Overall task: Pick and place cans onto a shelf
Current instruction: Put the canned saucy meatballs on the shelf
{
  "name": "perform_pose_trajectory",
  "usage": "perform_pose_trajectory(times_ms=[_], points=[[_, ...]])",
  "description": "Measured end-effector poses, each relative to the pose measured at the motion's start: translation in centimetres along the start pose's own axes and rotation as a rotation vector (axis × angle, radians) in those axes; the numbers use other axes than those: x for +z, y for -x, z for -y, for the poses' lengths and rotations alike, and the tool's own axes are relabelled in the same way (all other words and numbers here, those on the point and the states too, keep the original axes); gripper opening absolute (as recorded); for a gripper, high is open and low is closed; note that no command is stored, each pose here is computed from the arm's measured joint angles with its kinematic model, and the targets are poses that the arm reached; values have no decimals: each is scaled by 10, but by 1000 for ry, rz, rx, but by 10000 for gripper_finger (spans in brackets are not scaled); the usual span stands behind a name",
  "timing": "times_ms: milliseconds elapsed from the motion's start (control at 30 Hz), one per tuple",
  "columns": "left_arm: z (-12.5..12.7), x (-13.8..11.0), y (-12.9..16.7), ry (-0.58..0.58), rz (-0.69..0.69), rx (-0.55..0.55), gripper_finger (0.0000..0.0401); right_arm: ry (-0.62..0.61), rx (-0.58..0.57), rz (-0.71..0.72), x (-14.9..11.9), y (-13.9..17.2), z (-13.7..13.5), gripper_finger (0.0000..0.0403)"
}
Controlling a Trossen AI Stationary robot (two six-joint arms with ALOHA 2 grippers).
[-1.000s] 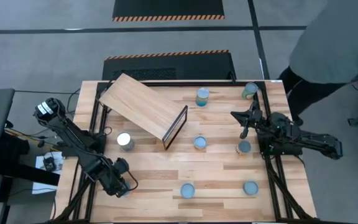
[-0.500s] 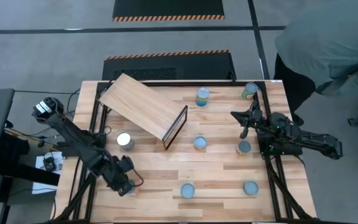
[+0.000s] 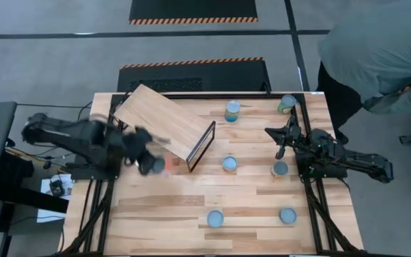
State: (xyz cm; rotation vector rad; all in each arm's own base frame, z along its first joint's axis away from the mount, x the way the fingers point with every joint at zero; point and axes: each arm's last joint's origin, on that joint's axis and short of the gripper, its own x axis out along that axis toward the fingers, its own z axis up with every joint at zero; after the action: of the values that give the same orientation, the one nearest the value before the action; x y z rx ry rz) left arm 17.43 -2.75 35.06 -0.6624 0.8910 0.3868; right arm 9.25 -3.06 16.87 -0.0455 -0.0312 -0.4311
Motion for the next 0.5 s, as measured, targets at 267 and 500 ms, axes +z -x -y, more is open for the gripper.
perform_pose_trajectory(times_ms=[267,500], points=[[-52,70,45,78,68,231,2,0,0,1,0,0,0,33],[-117,120,39,138,-70,349,2,0,0,2,0,0,0,33]])
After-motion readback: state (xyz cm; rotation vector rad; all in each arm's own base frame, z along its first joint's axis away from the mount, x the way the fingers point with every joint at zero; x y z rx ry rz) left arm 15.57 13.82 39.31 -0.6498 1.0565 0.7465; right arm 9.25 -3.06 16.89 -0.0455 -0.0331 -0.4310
